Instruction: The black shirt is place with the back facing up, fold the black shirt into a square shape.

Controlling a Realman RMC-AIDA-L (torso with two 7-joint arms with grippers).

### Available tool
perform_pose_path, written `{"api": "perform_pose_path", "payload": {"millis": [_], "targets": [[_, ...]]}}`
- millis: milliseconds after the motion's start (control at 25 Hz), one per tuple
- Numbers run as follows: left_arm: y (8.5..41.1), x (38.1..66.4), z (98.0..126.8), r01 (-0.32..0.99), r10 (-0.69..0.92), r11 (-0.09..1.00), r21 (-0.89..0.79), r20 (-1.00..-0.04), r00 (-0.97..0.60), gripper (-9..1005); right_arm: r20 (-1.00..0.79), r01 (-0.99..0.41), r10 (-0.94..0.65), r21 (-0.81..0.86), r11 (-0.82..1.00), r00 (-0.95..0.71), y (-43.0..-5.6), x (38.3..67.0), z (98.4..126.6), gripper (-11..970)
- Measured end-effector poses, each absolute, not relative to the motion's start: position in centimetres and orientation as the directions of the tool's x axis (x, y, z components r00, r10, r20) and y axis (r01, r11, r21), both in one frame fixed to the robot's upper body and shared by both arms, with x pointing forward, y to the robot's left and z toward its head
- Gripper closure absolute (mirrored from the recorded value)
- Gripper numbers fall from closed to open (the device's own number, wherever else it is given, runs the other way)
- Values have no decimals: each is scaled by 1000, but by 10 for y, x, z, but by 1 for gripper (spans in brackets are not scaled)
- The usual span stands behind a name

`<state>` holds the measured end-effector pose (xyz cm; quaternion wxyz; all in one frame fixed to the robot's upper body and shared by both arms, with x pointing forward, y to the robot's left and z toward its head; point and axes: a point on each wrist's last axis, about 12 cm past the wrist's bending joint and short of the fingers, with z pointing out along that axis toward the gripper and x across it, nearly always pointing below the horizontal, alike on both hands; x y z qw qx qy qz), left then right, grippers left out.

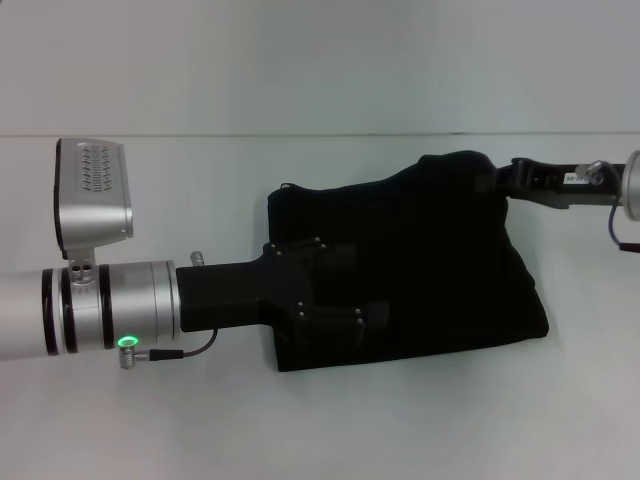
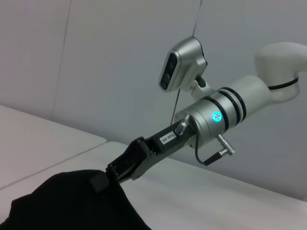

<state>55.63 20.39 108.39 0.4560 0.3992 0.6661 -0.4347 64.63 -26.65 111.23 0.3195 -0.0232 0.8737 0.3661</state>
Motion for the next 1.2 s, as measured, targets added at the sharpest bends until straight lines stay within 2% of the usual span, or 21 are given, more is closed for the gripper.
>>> {"api": "perform_pose_path", "payload": {"millis": [480, 1200], "targets": [[205, 556, 1082, 917, 126, 320, -240, -948, -292, 87, -572, -262, 199, 621, 738, -796, -283, 650, 1125, 925], [204, 557, 1083, 912, 122, 323, -251, -945, -303, 88, -602, -331, 198, 651, 683, -774, -290, 650, 1153, 924]]}}
